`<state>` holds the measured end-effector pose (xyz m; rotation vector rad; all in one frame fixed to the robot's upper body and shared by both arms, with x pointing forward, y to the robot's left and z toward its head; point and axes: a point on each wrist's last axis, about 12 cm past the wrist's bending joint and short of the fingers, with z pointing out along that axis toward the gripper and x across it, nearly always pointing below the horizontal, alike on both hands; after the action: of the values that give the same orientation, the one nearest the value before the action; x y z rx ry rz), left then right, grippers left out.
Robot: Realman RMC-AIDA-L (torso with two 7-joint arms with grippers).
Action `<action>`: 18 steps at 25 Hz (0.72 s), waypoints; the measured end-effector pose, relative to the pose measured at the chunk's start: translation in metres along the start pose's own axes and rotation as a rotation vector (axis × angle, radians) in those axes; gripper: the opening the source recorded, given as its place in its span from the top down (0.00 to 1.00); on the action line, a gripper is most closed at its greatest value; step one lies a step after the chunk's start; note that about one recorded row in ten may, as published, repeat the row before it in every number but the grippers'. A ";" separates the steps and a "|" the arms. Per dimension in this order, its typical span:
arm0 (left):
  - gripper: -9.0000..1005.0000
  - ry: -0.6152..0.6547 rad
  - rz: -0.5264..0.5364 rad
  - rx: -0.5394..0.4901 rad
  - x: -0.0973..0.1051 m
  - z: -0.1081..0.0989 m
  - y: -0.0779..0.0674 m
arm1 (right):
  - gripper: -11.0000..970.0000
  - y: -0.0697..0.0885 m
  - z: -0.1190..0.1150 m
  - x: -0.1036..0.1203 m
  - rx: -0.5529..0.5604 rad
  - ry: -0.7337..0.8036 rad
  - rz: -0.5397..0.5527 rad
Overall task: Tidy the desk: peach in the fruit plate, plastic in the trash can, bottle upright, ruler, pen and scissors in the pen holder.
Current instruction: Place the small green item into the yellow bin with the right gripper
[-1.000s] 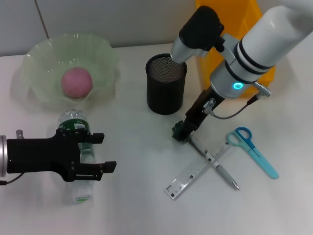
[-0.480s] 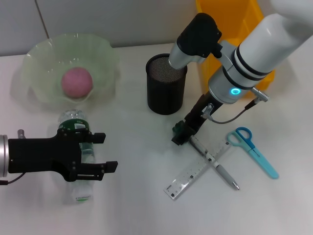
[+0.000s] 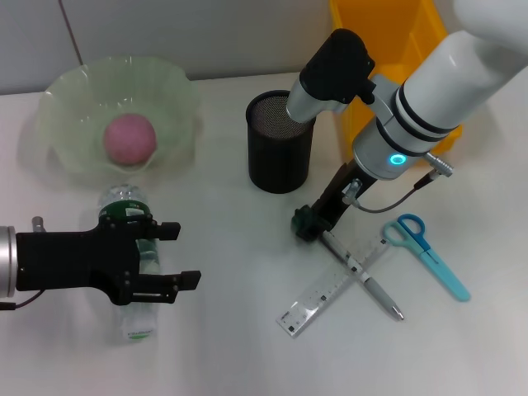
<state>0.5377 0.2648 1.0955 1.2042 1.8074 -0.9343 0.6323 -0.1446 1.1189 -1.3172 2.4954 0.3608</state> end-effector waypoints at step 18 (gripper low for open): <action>0.19 -0.001 -0.008 -0.013 0.001 -0.004 0.001 | 0.71 0.015 -0.100 0.016 -0.065 -0.328 0.007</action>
<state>0.5378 0.2694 1.0959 1.1896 1.8163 -0.9258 0.5969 -0.1833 1.2071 -1.1651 2.2307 0.6112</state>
